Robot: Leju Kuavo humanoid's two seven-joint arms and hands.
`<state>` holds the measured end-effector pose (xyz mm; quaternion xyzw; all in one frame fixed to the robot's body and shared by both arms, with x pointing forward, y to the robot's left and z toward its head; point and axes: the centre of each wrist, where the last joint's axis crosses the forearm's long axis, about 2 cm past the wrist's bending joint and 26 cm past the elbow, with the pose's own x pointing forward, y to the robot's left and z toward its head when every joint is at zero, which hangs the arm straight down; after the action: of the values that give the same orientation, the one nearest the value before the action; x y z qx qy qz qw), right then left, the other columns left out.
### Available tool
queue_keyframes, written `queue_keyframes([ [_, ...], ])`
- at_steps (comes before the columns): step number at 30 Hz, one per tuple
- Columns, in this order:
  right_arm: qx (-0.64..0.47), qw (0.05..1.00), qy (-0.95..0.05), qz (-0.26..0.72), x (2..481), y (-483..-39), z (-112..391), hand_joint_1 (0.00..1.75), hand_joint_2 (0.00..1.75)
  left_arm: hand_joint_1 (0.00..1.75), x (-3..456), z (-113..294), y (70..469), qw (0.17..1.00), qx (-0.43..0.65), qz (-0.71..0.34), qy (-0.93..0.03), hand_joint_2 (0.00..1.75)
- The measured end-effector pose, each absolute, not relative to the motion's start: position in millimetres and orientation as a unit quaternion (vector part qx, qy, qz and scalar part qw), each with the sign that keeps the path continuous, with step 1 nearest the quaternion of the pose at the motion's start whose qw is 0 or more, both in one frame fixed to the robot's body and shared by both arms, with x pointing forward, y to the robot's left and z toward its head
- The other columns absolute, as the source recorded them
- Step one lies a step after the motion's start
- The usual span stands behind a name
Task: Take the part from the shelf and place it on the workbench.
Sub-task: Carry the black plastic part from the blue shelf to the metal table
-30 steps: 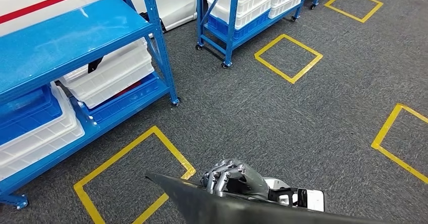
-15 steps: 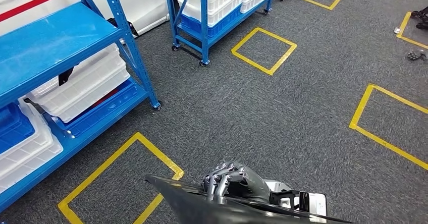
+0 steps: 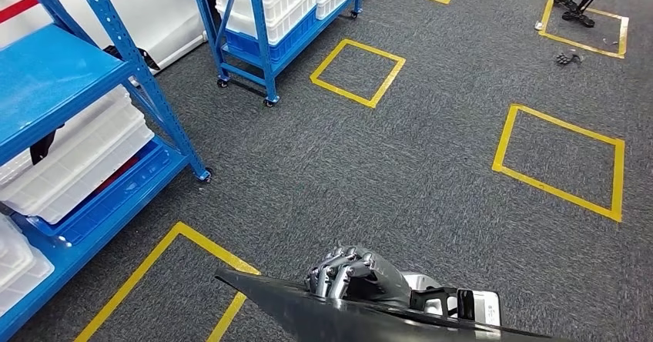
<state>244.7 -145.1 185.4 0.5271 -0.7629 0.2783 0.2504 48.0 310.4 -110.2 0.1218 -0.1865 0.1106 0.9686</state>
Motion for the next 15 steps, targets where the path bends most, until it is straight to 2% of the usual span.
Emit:
queue_keyframes([
  [15, 0.524, 0.250, -0.765, 0.278, 246.3, -143.7, 186.5, 1.75, 1.75, 0.00, 49.4, -110.0, 315.9, 0.968, 0.113, 0.110, -0.193, 1.75],
])
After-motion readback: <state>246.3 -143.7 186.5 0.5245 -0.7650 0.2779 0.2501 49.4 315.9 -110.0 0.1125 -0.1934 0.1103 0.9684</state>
